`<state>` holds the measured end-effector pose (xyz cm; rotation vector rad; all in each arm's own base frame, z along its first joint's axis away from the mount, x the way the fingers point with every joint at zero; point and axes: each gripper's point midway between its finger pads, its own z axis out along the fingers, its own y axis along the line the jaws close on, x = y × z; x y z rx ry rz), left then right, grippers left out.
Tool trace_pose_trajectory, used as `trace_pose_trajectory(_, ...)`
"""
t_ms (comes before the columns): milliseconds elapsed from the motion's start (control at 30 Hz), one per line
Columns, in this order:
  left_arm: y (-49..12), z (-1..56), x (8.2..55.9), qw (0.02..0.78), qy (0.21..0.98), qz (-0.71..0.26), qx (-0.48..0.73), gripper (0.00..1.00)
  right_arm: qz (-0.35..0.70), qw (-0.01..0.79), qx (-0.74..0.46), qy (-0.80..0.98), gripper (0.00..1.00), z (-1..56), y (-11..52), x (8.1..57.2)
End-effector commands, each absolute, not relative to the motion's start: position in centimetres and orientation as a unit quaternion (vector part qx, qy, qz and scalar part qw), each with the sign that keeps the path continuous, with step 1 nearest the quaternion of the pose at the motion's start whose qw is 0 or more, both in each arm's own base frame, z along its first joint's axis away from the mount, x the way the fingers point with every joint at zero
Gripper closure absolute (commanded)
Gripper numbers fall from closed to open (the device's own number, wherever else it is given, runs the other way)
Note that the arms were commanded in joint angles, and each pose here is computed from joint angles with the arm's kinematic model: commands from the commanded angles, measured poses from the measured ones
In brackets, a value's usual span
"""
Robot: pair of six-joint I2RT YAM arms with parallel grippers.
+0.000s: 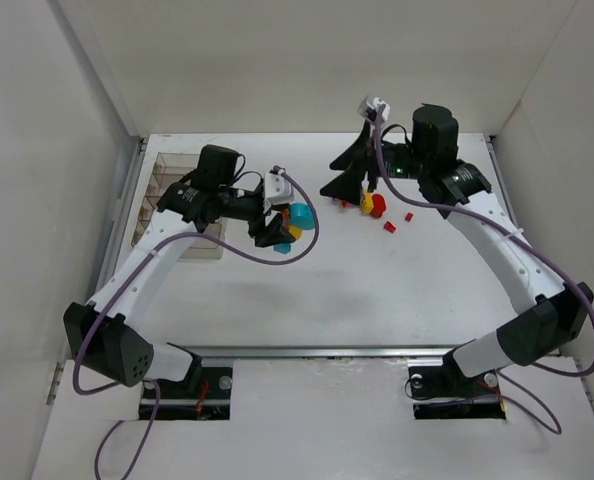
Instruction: Sort the legos into containers by color
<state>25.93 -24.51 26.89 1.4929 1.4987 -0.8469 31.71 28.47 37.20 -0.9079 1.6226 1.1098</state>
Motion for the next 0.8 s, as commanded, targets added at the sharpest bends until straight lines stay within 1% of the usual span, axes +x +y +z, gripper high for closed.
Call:
trace_pose_trajectory(0,-25.2,29.3,24.6,0.414,0.578,-0.389,0.586,1.0,0.494,0.466,-0.45,0.579,0.08,39.8,30.5,27.5)
trace_pose_trajectory(200,-25.3,31.7,25.3,0.433,0.574,-0.402,0.567,1.0,0.496,0.424,-0.488,0.58,0.06,37.6,33.0,26.0)
trace_pose_trajectory(233,-25.1,32.1,25.7,0.44,0.574,-0.398,0.565,1.0,0.491,0.423,-0.494,0.58,0.06,37.6,33.5,25.8)
trace_pose_trajectory(267,-25.1,32.1,25.7,0.44,0.574,-0.398,0.565,1.0,0.474,0.416,-0.496,0.597,0.05,36.2,34.0,25.9)
trace_pose_trajectory(400,-25.1,32.5,25.3,0.441,0.571,-0.402,0.564,1.0,0.448,0.415,-0.5,0.614,0.05,34.9,34.8,26.3)
trace_pose_trajectory(467,-25.1,32.6,25.1,0.438,0.57,-0.408,0.562,1.0,0.437,0.421,-0.494,0.622,0.07,34.7,34.8,27.0)
trace_pose_trajectory(567,-24.8,32.9,25.1,0.443,0.57,-0.405,0.56,1.0,0.433,0.424,-0.492,0.625,0.19,34.7,34.8,27.2)
trace_pose_trajectory(600,-24.8,32.9,25.1,0.443,0.57,-0.405,0.56,1.0,0.433,0.424,-0.492,0.625,0.29,34.7,34.8,27.2)
trace_pose_trajectory(700,-24.8,33.2,24.9,0.445,0.57,-0.405,0.559,1.0,0.437,0.425,-0.495,0.62,0.43,35.1,34.8,27.1)
trace_pose_trajectory(767,-24.7,32.9,25.1,0.446,0.574,-0.401,0.558,1.0,0.439,0.428,-0.492,0.618,0.67,35.3,34.9,27.1)
